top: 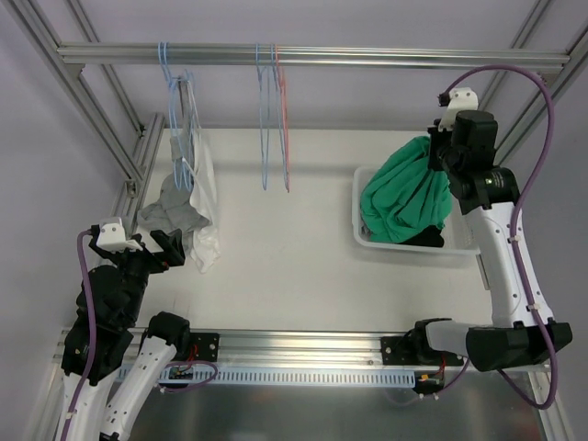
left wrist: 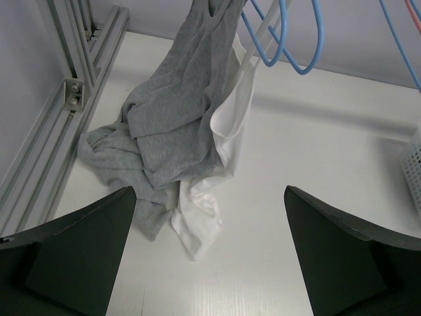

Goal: Remove the tank top from the hanger

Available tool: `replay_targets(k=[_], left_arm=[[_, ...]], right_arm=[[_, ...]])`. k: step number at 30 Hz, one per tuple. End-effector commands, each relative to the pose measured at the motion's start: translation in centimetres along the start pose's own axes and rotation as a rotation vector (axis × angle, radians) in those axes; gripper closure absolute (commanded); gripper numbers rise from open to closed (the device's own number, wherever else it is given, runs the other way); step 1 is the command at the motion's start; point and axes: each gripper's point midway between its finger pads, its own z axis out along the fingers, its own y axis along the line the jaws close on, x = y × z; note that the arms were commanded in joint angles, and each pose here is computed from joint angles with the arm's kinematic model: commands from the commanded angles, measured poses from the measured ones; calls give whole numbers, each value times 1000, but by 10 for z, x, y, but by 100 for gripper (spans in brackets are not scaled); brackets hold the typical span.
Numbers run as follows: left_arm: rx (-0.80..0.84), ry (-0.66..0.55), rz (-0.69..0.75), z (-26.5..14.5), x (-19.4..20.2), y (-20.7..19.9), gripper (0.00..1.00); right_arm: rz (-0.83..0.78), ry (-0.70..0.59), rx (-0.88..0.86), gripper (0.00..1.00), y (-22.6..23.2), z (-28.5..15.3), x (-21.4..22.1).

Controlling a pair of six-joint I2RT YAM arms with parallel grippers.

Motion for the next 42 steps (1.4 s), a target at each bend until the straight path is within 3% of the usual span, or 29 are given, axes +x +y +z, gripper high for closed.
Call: replay_targets(k=[1, 6, 13, 21, 27, 33, 37, 42], left_arm=[[-8, -44, -21, 2, -9, 0, 1], [-8, -45, -21, 2, -10, 0, 1], [-20, -55, -25, 0, -11, 3, 1], [-63, -106, -47, -9, -18, 14, 1], [-76, -125, -60, -12, -20, 17, 1], [-78, -129, -59, -13, -20, 18, 1], [-77, -132, -60, -13, -21, 18, 1], [-77, -132, -60, -13, -21, 18, 1]], right_arm=[[116, -105, 7, 100, -8, 6, -4], [233, -73, 58, 100, -23, 22, 37], [515, 56, 112, 100, -44, 53, 116], [740, 293, 252, 100, -49, 92, 234], [774, 394, 410, 100, -71, 96, 286], [747, 464, 423, 100, -69, 101, 312], [731, 422, 380, 84, -68, 100, 297], [715, 316, 390, 50, -80, 86, 262]])
